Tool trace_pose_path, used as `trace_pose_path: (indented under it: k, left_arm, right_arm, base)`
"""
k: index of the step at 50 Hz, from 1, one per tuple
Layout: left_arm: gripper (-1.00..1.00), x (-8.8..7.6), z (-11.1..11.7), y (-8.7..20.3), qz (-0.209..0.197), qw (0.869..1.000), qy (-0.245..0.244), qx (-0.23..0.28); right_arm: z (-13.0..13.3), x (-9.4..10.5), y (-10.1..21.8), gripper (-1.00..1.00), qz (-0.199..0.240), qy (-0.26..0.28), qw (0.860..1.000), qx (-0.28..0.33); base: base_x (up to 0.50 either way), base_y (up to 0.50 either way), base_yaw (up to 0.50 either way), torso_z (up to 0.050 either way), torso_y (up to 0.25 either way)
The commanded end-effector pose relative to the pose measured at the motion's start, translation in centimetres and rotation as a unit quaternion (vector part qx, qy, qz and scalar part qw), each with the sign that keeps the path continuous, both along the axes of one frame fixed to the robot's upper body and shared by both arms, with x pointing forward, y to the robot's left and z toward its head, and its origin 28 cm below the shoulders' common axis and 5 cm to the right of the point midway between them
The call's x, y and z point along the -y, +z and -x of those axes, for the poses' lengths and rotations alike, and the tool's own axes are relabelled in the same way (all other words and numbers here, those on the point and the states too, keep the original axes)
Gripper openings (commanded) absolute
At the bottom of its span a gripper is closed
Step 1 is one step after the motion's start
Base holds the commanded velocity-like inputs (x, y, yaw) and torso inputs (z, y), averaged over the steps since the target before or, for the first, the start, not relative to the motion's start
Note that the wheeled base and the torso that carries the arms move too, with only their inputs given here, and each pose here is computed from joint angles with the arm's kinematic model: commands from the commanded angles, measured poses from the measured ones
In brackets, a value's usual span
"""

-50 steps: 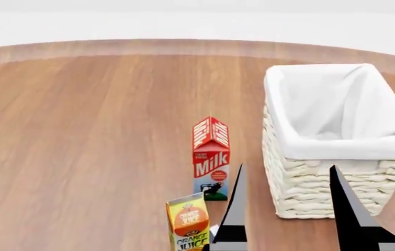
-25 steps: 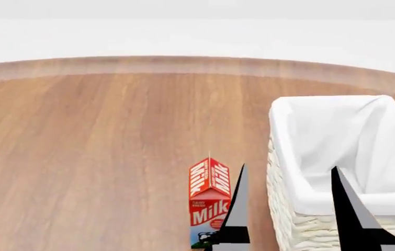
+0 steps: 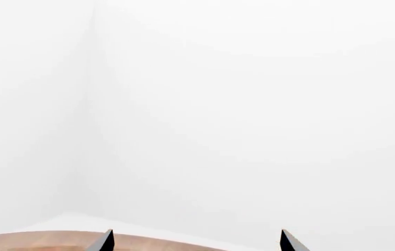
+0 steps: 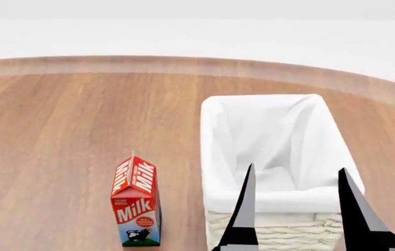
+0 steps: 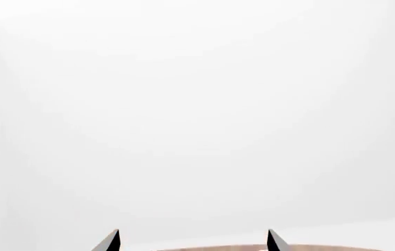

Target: Pick up the orange juice, and put it in the basket.

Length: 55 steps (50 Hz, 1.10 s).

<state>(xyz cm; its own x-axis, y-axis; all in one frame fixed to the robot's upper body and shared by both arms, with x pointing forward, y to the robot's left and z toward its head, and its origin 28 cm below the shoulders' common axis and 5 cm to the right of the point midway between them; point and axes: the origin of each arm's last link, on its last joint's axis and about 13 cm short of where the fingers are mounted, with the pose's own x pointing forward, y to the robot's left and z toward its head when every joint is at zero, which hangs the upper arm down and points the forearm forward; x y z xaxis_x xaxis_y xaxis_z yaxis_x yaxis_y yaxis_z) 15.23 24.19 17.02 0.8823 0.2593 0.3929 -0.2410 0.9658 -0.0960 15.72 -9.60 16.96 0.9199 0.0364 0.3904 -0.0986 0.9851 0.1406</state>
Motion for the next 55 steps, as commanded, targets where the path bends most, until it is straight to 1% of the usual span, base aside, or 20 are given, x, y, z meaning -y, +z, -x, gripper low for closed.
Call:
trace_pose_path:
  k: [1,3,6,7,8,9,10,11,13,15,17,19,22,26,27,28,29,30,55]
  left_arm:
    - [1.0,-0.26,-0.41,-0.31,0.001,1.0,-0.002,-0.007]
    - [1.0,-0.24,-0.39,-0.27,0.0,1.0,-0.002,-0.006]
    - [1.0,-0.22,-0.38,-0.28,0.0,1.0,-0.003,-0.006]
    - [1.0,-0.21,-0.38,-0.28,-0.001,1.0,-0.003,-0.006]
    - [1.0,-0.22,-0.39,-0.29,-0.001,1.0,-0.003,-0.006]
    - [1.0,-0.23,-0.4,-0.29,0.0,1.0,-0.002,-0.007]
    - [1.0,-0.25,-0.38,-0.28,0.0,1.0,-0.002,-0.006]
    - [1.0,-0.26,-0.39,-0.28,0.0,1.0,-0.002,-0.006]
    - [1.0,-0.26,-0.41,-0.28,0.0,1.0,-0.002,-0.006]
    - [1.0,-0.24,-0.42,-0.3,0.0,1.0,-0.002,-0.006]
    - [1.0,-0.24,-0.43,-0.27,0.001,1.0,-0.002,-0.006]
    - [1.0,-0.26,-0.39,-0.21,0.003,1.0,-0.002,-0.005]
    - [1.0,-0.27,-0.4,-0.22,0.002,1.0,-0.001,-0.005]
    - [1.0,-0.25,-0.38,-0.18,0.001,1.0,-0.002,-0.004]
    - [1.0,-0.27,-0.38,-0.19,0.001,1.0,-0.002,-0.004]
    - [1.0,-0.28,-0.38,-0.19,0.001,1.0,-0.002,-0.004]
    - [1.0,-0.29,-0.38,-0.18,0.001,1.0,-0.001,-0.004]
    - [1.0,-0.29,-0.36,-0.14,0.001,1.0,-0.001,-0.003]
    - [1.0,-0.28,-0.21,-0.05,0.0,1.0,-0.001,-0.001]
  right_arm:
    - [-0.45,0.31,-0.06,1.0,0.003,-0.006,1.0,0.001]
    - [-0.48,0.33,-0.05,1.0,0.009,-0.009,1.0,0.0]
    - [-0.3,0.12,-0.03,1.0,0.019,0.004,1.0,0.012]
    - [-0.22,0.07,0.02,1.0,0.015,0.011,0.999,0.026]
    - [-0.17,0.06,0.01,1.0,0.013,0.014,0.999,0.027]
    - [-0.15,0.08,0.02,1.0,-0.004,0.013,1.0,0.026]
    - [-0.14,0.16,0.09,1.0,0.004,0.009,1.0,0.028]
    - [-0.05,0.18,0.14,1.0,0.001,0.012,0.999,0.032]
    - [-0.15,0.28,0.05,1.0,-0.004,0.009,1.0,0.028]
    - [-0.3,0.3,-0.07,1.0,0.007,-0.006,1.0,0.014]
    - [-0.54,0.45,-0.2,1.0,0.008,-0.024,1.0,-0.008]
    - [-0.49,0.6,-0.21,1.0,0.001,-0.025,1.0,-0.004]
    - [-0.5,0.66,-0.1,1.0,0.015,-0.041,0.999,-0.004]
    - [-0.29,0.56,0.0,1.0,0.011,-0.028,1.0,0.01]
    - [-0.28,0.57,-0.05,1.0,0.033,-0.029,0.999,0.003]
    - [-0.3,0.49,-0.07,1.0,0.027,-0.028,0.999,0.006]
    - [-0.25,0.44,-0.01,1.0,0.023,-0.021,0.999,0.013]
    - [-0.3,0.43,-0.13,1.0,0.038,-0.027,0.999,0.008]
    - [-0.29,0.21,-0.06,1.0,0.041,-0.011,0.999,0.004]
  base:
    - [0.0,0.0,0.0,0.0,0.0]
    - [0.0,0.0,0.0,0.0,0.0]
    - [0.0,0.0,0.0,0.0,0.0]
    - [0.0,0.0,0.0,0.0,0.0]
    - [0.0,0.0,0.0,0.0,0.0]
    - [0.0,0.0,0.0,0.0,0.0]
    - [0.0,0.0,0.0,0.0,0.0]
    - [0.0,-0.5,0.0,0.0,0.0]
    - [0.0,-0.5,0.0,0.0,0.0]
    - [0.0,-0.5,0.0,0.0,0.0]
    - [0.0,-0.49,0.0,0.0,0.0]
    - [0.0,-0.1,0.0,0.0,0.0]
    - [0.0,0.0,0.0,0.0,0.0]
    - [0.0,0.0,0.0,0.0,0.0]
    - [0.0,0.0,0.0,0.0,0.0]
    - [0.0,0.0,0.19,0.0,0.0]
    - [0.0,0.0,0.5,0.0,0.0]
    - [0.0,0.0,0.5,0.0,0.0]
    - [0.0,0.0,0.5,0.0,0.0]
